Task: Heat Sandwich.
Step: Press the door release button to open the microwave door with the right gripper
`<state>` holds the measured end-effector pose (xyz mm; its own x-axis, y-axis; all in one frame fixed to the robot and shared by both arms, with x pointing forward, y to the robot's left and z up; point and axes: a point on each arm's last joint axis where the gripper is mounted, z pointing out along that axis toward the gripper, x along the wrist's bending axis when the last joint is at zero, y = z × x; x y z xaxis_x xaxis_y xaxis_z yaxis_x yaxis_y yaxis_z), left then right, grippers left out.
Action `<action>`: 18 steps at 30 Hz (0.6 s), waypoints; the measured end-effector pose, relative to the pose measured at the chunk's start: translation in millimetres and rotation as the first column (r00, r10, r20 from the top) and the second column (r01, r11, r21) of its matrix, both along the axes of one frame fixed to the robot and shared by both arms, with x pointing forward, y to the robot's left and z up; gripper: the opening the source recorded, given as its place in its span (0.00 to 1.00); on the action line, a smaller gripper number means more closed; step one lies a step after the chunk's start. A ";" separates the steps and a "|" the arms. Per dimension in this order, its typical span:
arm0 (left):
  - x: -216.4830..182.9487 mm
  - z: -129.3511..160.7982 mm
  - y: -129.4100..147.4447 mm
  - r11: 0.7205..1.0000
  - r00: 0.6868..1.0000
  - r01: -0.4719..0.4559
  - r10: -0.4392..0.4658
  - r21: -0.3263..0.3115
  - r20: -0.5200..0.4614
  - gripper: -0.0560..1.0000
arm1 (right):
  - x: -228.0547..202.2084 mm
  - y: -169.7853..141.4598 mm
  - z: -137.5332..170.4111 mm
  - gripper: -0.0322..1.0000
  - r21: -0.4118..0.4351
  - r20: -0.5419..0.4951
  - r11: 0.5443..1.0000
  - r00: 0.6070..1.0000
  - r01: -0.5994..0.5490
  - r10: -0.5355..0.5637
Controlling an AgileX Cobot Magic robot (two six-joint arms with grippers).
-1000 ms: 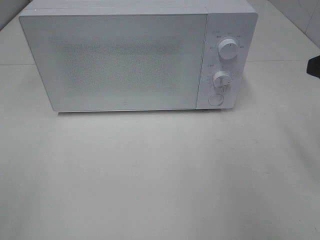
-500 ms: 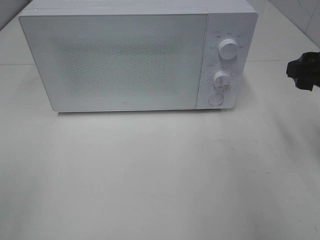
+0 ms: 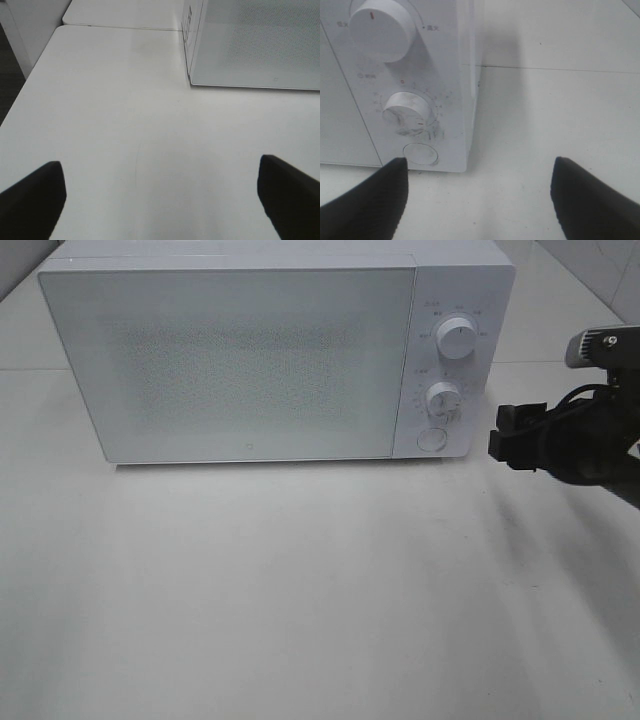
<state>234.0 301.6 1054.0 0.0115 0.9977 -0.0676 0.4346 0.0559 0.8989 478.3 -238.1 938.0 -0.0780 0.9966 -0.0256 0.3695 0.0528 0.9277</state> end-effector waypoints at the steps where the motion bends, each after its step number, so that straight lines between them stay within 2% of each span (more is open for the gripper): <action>1: 0.0 0.0 0.0 1.000 1.000 0.000 0.000 0.000 0.000 0.97 | -0.2 3.1 -2.5 0.77 -0.005 0.002 1.000 1.000 0.000 0.000; 8: 0.0 0.0 0.0 1.000 1.000 0.000 0.000 0.000 0.000 0.97 | -5.1 27.9 -13.2 0.77 -0.002 0.018 1.000 1.000 -0.022 0.022; 18: 0.0 0.0 0.0 1.000 1.000 0.000 0.000 0.000 0.000 0.97 | -19.2 56.1 -29.5 0.77 0.001 0.023 1.000 1.000 0.010 -0.010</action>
